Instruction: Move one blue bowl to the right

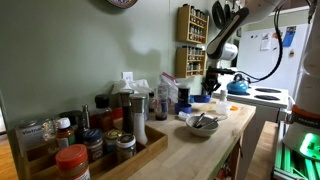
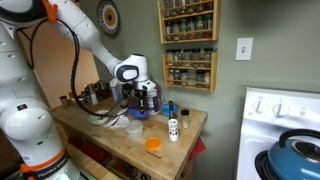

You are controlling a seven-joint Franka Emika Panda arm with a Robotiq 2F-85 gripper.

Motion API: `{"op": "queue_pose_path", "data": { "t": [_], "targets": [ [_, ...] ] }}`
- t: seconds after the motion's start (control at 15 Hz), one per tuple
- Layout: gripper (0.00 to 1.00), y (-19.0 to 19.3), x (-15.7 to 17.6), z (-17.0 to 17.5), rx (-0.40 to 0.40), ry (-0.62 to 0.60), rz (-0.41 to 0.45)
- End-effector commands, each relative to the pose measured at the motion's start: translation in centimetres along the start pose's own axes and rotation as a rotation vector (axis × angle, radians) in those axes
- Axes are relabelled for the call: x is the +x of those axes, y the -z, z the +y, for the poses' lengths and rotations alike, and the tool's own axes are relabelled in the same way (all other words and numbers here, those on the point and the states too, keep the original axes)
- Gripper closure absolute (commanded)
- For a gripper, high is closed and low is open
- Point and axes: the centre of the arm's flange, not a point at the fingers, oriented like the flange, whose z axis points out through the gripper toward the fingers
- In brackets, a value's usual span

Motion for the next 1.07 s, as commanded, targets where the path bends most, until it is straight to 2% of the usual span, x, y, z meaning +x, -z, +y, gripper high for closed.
{"op": "queue_pose_path", "data": {
  "t": [0.0,0.27,0.4,0.47,0.53,0.67,0.8,1.0],
  "targets": [
    [0.99,-1.9,1.3,0.2,-0.009,-0.053,0.065],
    [0.99,-2.9,2.5,1.1,-0.050,-0.088,0.143],
    [0.99,-3.2,2.9,1.5,-0.056,-0.103,0.149],
    [0.71,-3.5,3.0,1.7,-0.071,-0.095,0.132],
    [0.70,-3.8,3.1,1.7,-0.088,-0.089,0.120],
    [0.56,-4.0,3.0,1.6,-0.091,-0.072,0.087],
    [0.42,-2.0,2.5,1.7,-0.049,-0.064,0.090],
    [0.19,3.0,1.8,3.1,0.069,-0.015,0.144]
  ]
}}
